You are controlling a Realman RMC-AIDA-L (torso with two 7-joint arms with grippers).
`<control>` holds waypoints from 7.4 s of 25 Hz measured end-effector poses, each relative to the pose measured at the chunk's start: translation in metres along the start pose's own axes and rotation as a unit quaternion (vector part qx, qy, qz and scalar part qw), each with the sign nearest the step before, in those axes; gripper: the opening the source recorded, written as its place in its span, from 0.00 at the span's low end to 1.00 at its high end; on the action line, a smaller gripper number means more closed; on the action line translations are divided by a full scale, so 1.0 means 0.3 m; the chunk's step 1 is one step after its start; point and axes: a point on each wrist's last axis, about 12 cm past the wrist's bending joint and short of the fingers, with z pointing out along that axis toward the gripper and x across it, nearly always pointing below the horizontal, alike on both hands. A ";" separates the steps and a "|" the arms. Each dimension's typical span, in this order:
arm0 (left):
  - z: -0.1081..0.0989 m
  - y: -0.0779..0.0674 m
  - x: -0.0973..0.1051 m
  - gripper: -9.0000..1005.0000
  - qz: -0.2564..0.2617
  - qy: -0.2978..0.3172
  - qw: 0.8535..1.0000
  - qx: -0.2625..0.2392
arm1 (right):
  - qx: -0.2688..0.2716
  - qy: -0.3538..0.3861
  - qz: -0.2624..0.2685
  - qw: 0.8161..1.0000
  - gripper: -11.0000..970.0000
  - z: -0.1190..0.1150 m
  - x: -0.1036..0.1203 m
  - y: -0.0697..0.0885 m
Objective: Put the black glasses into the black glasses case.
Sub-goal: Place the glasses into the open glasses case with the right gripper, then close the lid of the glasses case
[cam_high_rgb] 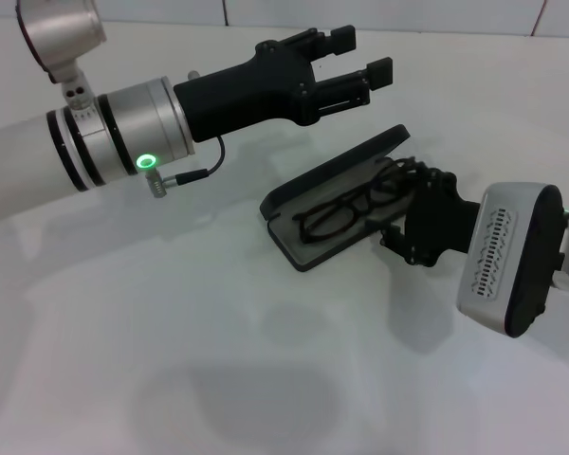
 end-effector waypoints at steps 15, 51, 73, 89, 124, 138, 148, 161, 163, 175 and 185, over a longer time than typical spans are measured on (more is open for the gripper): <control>0.006 -0.001 -0.003 0.79 -0.002 -0.001 1.000 0.002 | -0.075 0.006 0.146 0.986 0.44 -0.078 0.042 -0.113; 0.004 -0.002 -0.005 0.79 0.005 -0.004 1.000 0.004 | 0.026 0.047 0.211 0.976 0.44 -0.261 0.078 -0.334; 0.059 -0.011 -0.032 0.79 0.008 -0.001 1.000 0.028 | -0.054 0.220 0.194 0.955 0.44 -0.070 0.000 -0.453; 0.024 -0.007 -0.011 0.79 0.008 0.001 1.000 0.015 | -0.098 0.202 0.145 0.964 0.44 0.041 -0.094 -0.405; 0.025 -0.008 -0.012 0.79 0.009 0.000 1.000 0.016 | -0.114 0.178 0.155 0.965 0.44 0.097 -0.099 -0.352; -0.012 -0.002 0.015 0.79 0.001 0.005 1.000 -0.005 | -0.053 0.064 0.204 0.975 0.44 -0.172 0.023 -0.263; 0.034 0.062 0.056 0.79 -0.020 0.104 0.992 -0.073 | -0.177 -0.108 0.216 0.954 0.44 -0.335 0.122 -0.107; 0.141 0.087 0.069 0.79 -0.015 0.189 0.976 -0.104 | -0.232 -0.144 0.194 0.942 0.44 -0.333 0.171 -0.013; 0.139 0.091 0.069 0.79 -0.015 0.188 0.976 -0.110 | -0.232 -0.145 0.193 0.942 0.44 -0.330 0.172 -0.012; 0.110 0.111 0.089 0.79 -0.016 0.200 0.970 -0.140 | -0.227 -0.142 0.189 0.945 0.44 -0.322 0.173 -0.021; 0.105 0.071 0.140 0.79 -0.010 0.214 0.970 -0.112 | -0.228 -0.141 0.188 0.945 0.45 -0.314 0.171 -0.022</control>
